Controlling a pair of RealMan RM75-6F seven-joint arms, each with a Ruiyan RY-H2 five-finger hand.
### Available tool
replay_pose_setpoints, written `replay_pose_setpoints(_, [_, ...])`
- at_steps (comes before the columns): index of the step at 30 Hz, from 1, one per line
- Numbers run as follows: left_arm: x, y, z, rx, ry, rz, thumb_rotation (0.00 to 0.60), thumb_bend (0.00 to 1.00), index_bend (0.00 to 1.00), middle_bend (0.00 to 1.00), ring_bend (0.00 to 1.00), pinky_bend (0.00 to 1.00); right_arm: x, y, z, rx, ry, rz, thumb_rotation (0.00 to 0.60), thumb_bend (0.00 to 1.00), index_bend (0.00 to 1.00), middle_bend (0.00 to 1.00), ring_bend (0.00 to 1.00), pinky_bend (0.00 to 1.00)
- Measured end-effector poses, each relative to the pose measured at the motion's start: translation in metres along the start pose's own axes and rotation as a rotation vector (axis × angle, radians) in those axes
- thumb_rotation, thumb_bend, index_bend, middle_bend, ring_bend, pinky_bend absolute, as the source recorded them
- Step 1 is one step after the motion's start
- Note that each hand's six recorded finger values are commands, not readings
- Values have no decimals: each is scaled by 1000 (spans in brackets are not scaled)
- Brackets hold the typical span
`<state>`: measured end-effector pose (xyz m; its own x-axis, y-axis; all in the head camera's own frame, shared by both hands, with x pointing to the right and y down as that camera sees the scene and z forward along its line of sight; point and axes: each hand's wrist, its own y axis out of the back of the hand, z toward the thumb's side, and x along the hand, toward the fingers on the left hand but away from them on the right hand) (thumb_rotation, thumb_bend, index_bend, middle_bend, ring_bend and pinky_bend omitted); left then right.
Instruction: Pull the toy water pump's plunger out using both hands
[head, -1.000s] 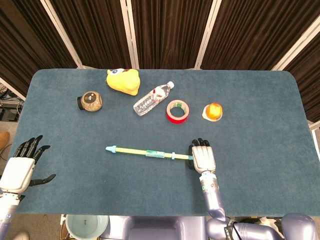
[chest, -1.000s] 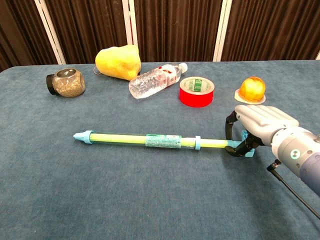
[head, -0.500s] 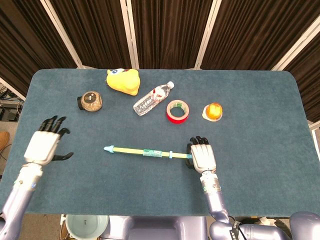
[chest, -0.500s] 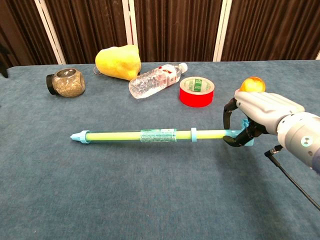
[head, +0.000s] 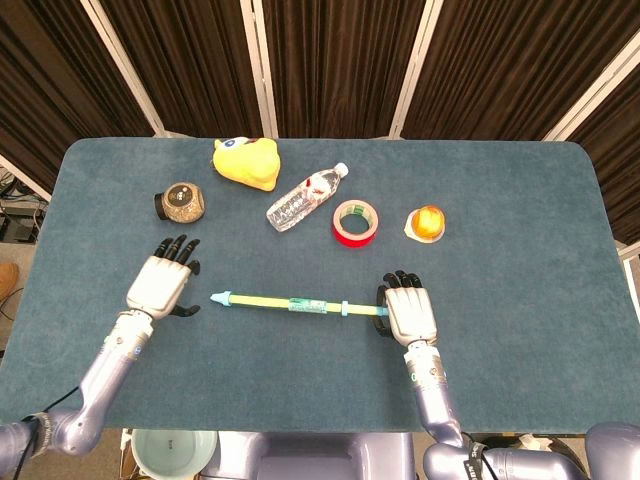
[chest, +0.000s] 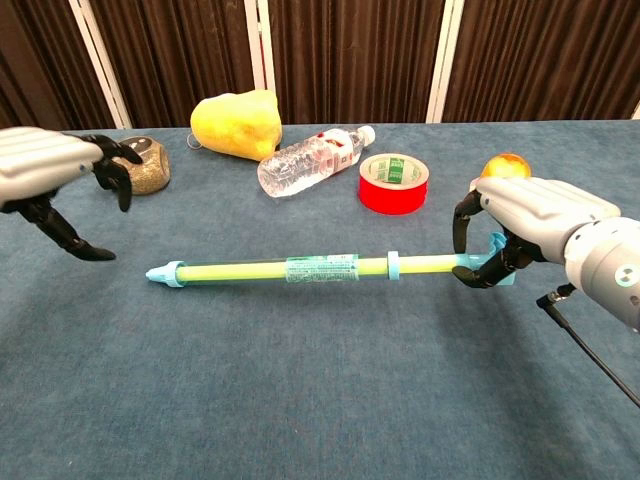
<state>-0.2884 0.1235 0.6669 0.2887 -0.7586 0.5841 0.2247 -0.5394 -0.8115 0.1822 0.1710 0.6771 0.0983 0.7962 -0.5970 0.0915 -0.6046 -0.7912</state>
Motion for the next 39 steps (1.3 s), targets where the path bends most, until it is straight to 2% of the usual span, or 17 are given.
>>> replay_pose_setpoints(6, [16,-14,22,35,-17,-24,600,133,407,68,0,104,1,0,0,-5,-2,6,600,478,718,253,162,159])
replay_pose_setpoints(15, [31,-24,45,46,-23,-47,600,149,407,71,0,104,2,0,0,-1,-2,9,600,480,721,253,161,159])
replay_pose_setpoints(31, [44,-35,60,86,-36,-71,600,171,426,76,0,104,4,1,2,-19,-6,17,600,482,732,254,162,159])
replay_pose_setpoints(39, [47,-38,68,77,-44,-74,600,281,502,96,3,109,5,1,5,-20,1,20,600,482,734,253,162,159])
